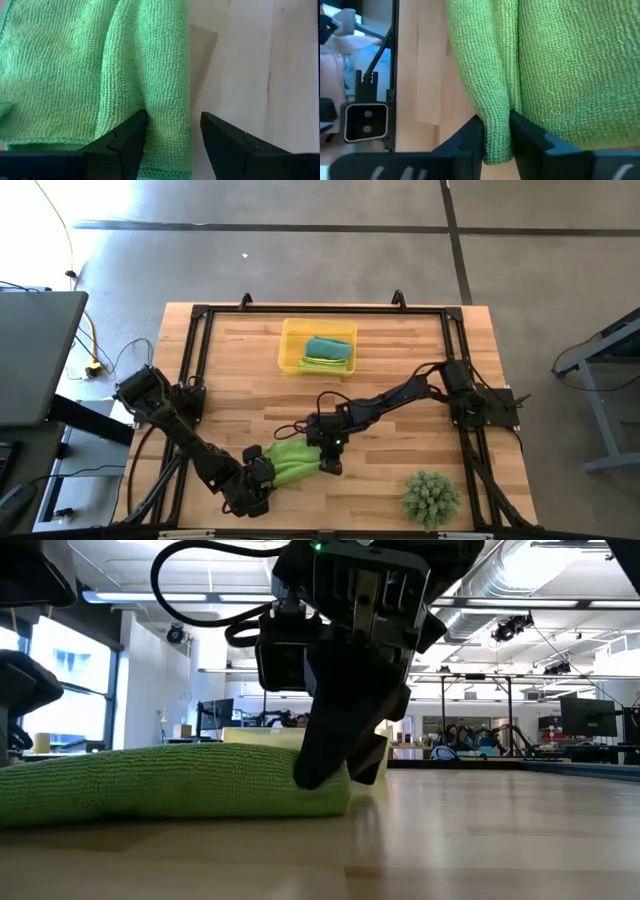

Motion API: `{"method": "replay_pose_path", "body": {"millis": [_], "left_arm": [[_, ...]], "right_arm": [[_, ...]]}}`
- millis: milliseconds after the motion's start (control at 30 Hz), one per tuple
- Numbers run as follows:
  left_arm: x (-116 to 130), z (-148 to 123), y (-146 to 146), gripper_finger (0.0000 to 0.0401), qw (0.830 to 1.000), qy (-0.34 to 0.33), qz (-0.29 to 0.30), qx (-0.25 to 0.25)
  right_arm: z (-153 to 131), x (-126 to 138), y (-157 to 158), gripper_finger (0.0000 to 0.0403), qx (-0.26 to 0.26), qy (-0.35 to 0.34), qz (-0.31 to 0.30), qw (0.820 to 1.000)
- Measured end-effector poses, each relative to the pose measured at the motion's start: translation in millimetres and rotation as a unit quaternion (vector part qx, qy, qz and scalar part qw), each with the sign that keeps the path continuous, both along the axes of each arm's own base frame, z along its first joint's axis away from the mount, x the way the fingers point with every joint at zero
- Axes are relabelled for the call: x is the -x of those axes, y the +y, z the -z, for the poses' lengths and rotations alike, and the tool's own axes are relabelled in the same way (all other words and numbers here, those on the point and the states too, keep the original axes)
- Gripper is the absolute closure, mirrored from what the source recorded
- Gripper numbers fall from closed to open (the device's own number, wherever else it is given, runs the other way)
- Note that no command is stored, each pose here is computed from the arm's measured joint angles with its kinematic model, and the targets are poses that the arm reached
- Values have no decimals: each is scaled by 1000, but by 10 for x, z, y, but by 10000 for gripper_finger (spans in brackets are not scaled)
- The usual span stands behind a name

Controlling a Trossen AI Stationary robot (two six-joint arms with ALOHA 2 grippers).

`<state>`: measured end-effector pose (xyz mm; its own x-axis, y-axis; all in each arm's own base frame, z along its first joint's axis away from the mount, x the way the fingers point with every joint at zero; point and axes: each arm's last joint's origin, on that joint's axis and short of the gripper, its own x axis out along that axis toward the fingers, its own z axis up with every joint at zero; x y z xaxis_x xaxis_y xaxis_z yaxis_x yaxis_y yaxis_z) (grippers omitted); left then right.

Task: Roll microfiber towels into tight, uniform cylinder then place into a basket
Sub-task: Roll the green microfiber towel

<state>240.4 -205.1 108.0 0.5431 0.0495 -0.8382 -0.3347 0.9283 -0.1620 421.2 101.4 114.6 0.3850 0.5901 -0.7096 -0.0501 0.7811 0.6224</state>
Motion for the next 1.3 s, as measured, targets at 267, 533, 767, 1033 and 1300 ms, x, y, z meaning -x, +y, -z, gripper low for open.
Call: {"method": "replay_pose_path", "body": {"millis": [267, 533, 767, 1033, 1300], "left_arm": [[18, -4, -59, 284, 999, 15, 6, 47], [41, 48, -70, 380, 991, 25, -5, 132], [154, 170, 11, 393, 974, -15, -23, 223], [236, 191, 57, 393, 967, -37, 7, 251], [166, 186, 141, 393, 961, -17, -7, 274]], "right_arm": [[-419, 81, -208, 305, 96, -58, -6, 994], [-1107, 341, -65, 304, 297, -177, -27, 938], [-1213, 414, 552, 304, 356, -301, -93, 880], [-739, 310, 946, 304, 353, -323, -124, 869], [-224, 234, 1036, 304, 385, -310, -189, 849]]}}
